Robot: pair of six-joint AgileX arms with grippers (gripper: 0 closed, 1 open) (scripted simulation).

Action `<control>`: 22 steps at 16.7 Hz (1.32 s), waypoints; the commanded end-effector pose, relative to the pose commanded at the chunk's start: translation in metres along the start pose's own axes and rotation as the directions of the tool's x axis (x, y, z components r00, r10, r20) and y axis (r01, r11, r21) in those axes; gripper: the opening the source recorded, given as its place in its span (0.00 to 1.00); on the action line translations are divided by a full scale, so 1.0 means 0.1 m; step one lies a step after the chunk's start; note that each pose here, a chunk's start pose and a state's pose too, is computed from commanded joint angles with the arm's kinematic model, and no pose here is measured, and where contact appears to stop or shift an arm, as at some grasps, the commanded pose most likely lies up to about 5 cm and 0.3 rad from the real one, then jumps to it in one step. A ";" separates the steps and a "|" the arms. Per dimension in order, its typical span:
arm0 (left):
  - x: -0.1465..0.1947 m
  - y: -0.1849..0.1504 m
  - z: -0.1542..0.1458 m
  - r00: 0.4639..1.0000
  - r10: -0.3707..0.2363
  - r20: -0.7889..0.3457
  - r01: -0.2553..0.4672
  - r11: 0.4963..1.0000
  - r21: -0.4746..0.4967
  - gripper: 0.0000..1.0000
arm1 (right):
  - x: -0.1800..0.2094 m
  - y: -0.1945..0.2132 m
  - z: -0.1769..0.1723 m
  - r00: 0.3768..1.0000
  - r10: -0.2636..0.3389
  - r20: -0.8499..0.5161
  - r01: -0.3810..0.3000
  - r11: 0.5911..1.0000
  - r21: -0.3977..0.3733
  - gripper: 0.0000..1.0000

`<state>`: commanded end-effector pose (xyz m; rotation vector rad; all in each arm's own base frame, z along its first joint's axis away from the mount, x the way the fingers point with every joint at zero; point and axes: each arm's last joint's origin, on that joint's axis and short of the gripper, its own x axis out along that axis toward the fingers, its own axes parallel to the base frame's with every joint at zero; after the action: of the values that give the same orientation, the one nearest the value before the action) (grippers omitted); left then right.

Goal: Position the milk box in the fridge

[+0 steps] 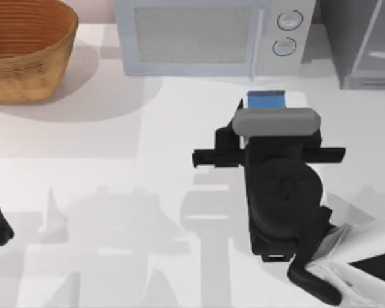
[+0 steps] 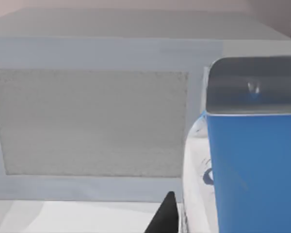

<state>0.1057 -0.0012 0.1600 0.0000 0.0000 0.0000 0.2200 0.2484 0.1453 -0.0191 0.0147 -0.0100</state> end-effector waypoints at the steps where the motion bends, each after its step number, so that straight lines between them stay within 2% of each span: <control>1: 0.00 0.00 0.00 1.000 0.000 0.000 0.000 1.000 0.000 1.00 | 0.03 -0.05 0.04 1.000 -0.004 0.004 0.004 1.000 0.002 0.00; 4: 0.00 0.00 0.00 1.000 0.000 0.000 0.000 1.000 0.000 1.00 | 0.14 -0.34 0.22 1.000 -0.006 0.009 0.006 1.000 -0.003 0.00; 9: 0.00 0.00 0.00 1.000 0.000 0.000 0.000 1.000 0.000 1.00 | 0.15 -1.17 0.70 0.998 0.031 0.062 -0.032 0.999 0.011 0.00; 12: 0.00 0.00 0.00 1.000 0.000 0.000 0.000 1.000 0.000 1.00 | -0.08 -1.65 1.07 0.982 0.055 0.179 -0.065 0.997 0.046 0.00; 16: 0.00 0.00 0.00 1.000 0.000 0.000 0.000 1.000 0.000 1.00 | -0.60 -2.14 1.44 0.924 0.054 0.379 -0.081 0.995 0.055 0.00; 19: 0.00 0.00 0.00 1.000 0.000 0.000 0.000 1.000 0.000 1.00 | -0.97 -2.34 1.42 0.896 0.041 0.442 -0.058 0.998 0.026 0.00; 22: 0.00 0.00 0.00 1.000 0.000 0.000 0.000 1.000 0.000 1.00 | -1.14 -2.44 1.13 0.922 0.027 0.387 -0.028 1.000 -0.002 0.00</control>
<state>0.1057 -0.0012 0.1600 0.0000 0.0000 0.0000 0.1053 0.0079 0.2644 -0.0173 -0.3823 0.0225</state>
